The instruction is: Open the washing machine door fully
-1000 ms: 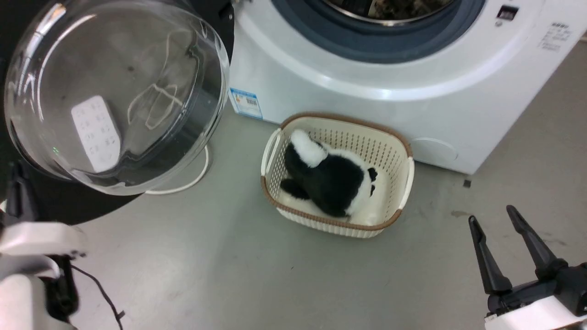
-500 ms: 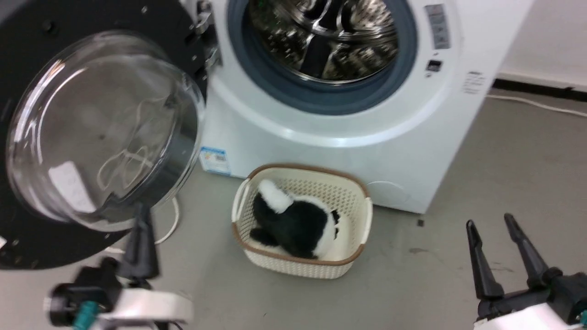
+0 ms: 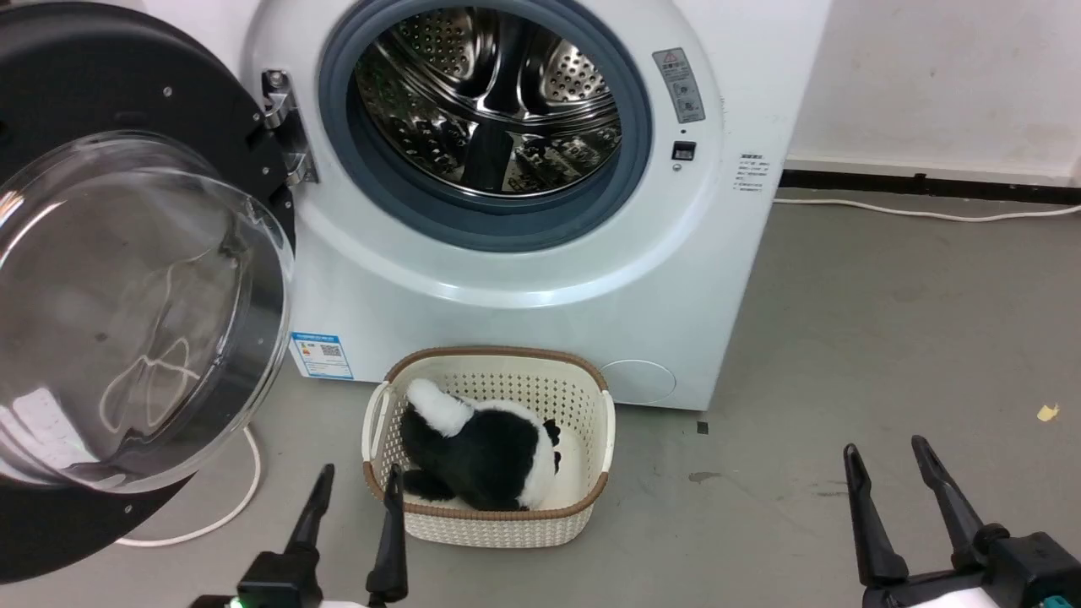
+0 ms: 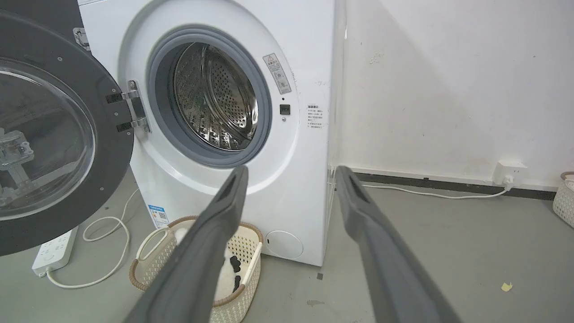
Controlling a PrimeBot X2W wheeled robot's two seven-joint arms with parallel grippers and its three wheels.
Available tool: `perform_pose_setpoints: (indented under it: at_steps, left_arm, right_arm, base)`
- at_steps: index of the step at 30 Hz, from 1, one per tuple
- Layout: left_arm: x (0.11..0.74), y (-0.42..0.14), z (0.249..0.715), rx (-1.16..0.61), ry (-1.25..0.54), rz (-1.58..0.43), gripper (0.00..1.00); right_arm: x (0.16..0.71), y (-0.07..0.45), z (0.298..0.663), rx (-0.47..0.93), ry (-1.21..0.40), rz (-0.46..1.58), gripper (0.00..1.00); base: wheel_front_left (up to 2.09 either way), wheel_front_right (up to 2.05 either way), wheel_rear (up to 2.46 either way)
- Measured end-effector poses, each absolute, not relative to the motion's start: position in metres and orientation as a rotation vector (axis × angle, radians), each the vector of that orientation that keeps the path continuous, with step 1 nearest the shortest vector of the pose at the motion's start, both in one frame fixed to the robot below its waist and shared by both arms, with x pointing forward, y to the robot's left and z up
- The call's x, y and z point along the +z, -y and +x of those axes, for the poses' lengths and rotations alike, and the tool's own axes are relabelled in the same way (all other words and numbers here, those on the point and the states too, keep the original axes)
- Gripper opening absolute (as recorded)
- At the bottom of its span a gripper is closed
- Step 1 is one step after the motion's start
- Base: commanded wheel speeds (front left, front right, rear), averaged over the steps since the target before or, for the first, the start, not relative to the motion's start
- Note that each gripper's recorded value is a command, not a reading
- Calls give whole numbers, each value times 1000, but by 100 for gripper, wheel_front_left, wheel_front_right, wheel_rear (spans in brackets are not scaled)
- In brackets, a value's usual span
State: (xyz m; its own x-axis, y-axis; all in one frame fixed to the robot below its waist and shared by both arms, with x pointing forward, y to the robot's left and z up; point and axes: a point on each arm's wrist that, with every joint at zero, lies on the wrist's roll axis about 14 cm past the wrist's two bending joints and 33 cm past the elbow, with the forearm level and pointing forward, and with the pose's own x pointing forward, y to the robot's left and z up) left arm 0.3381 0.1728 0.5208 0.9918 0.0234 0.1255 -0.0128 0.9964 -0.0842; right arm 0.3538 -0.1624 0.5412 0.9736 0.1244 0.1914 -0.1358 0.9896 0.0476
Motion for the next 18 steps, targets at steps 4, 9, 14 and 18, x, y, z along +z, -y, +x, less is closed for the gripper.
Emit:
perform_pose_setpoints:
  at_steps: [4, 9, 14, 18]
  left_arm:
    - [514, -166, 339, 3, 103, -83, 100]
    - [509, -164, 338, 2, 88, -81, 100]
    - [508, -163, 337, 0, 84, -72, 100]
    - [508, -161, 337, -4, 86, -75, 100]
  right_arm:
    - [538, 164, 352, 126, 180, 63, 100]
    - [534, 163, 351, 125, 168, 65, 100]
    - [533, 161, 352, 133, 162, 67, 100]
    - [532, 159, 353, 135, 161, 68, 100]
  base:
    - [0, 0, 0]
    - [0, 0, 0]
    - [0, 0, 0]
    - [0, 0, 0]
